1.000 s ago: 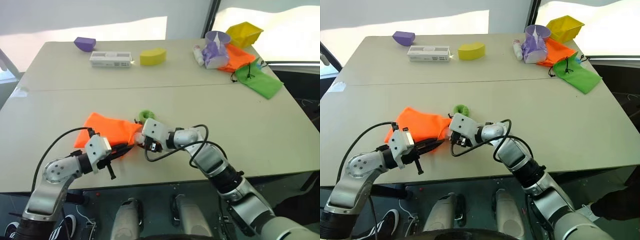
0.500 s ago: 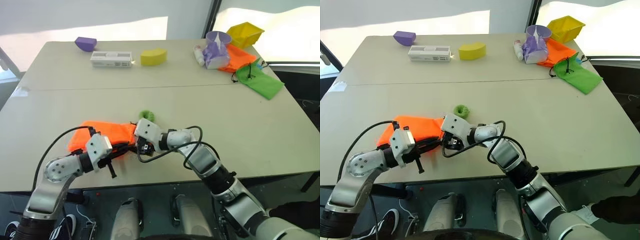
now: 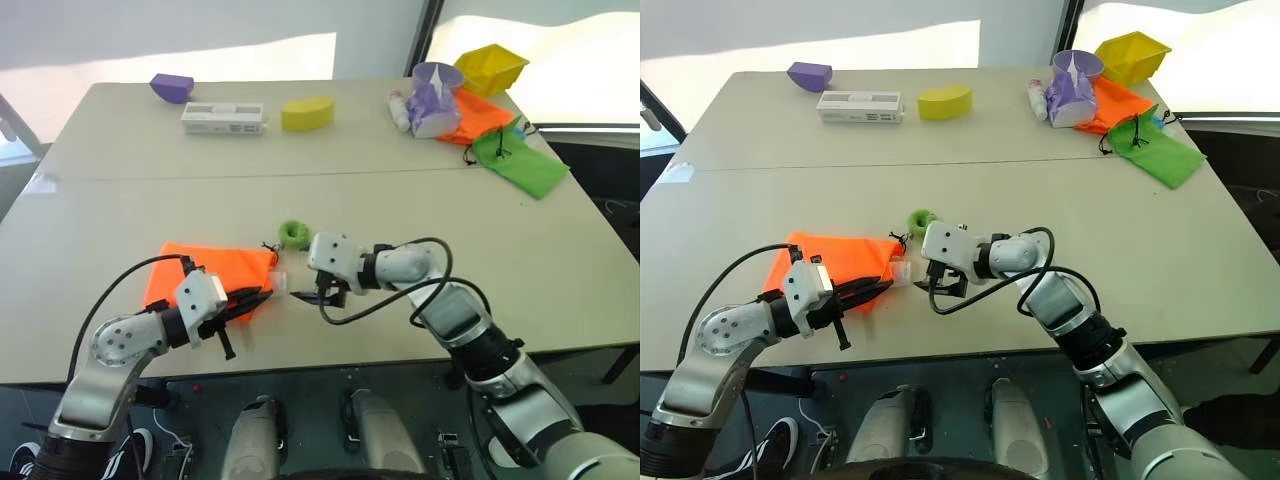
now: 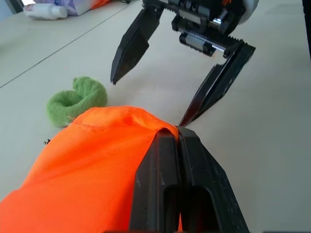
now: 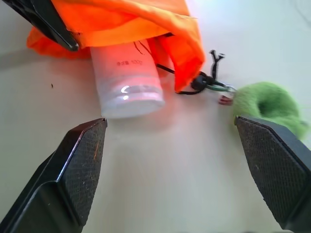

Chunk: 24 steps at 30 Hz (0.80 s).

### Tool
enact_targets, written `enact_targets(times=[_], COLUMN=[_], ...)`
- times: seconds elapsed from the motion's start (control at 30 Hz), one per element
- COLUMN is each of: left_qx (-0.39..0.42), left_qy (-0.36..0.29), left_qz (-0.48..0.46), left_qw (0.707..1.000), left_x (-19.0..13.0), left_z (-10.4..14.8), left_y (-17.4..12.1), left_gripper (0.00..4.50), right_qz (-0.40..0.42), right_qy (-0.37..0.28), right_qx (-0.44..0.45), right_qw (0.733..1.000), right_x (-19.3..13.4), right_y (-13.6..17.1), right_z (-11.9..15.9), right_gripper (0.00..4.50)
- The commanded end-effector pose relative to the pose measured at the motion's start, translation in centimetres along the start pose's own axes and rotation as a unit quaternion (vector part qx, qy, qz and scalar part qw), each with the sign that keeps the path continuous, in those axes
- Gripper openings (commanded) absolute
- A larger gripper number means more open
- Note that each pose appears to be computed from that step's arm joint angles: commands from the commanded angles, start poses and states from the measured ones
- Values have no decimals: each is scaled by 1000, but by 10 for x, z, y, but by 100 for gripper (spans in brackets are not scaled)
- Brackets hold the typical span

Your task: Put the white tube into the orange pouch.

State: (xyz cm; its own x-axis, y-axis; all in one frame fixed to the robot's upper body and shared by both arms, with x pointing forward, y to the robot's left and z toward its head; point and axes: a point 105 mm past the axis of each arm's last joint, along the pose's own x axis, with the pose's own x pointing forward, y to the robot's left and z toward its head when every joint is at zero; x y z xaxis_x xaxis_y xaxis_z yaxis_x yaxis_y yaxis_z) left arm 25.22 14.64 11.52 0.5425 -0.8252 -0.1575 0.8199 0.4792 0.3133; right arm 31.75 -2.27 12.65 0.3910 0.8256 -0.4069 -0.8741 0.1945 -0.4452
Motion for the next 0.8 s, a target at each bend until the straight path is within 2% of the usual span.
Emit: enact_targets(times=[0.03, 0.17, 0.4, 0.57, 0.7, 0.77, 0.8], left_qx=[14, 15, 17, 17, 17, 17, 18], left_qy=[-15, -16, -17, -19, -18, -18, -18], left_qz=[-3, -4, -4, -5, -5, -6, -6], left_qw=[1000, 1000, 1000, 1000, 1000, 1000, 1000], left_x=[0, 1, 2, 3, 2, 2, 2], left_z=[9, 9, 10, 10, 9, 9, 9], left_y=[0, 0, 0, -1, -1, -1, -1], left_gripper=[0, 0, 0, 0, 0, 0, 0], right_qz=[-39, -79, -95, -95, -101, -89, -78], right_qy=[-45, -65, -87, -97, -154, -154, -151], right_qx=[-52, -115, -203, -252, -199, -196, -199], right_qw=[997, 988, 971, 958, 963, 964, 965], right_x=[-10, -5, 28, 38, 40, 43, 44], right_y=[-20, -34, -21, -12, -10, -4, 0], right_z=[22, 29, 35, 40, 61, 61, 59], right_gripper=[439, 439, 439, 439, 439, 439, 416])
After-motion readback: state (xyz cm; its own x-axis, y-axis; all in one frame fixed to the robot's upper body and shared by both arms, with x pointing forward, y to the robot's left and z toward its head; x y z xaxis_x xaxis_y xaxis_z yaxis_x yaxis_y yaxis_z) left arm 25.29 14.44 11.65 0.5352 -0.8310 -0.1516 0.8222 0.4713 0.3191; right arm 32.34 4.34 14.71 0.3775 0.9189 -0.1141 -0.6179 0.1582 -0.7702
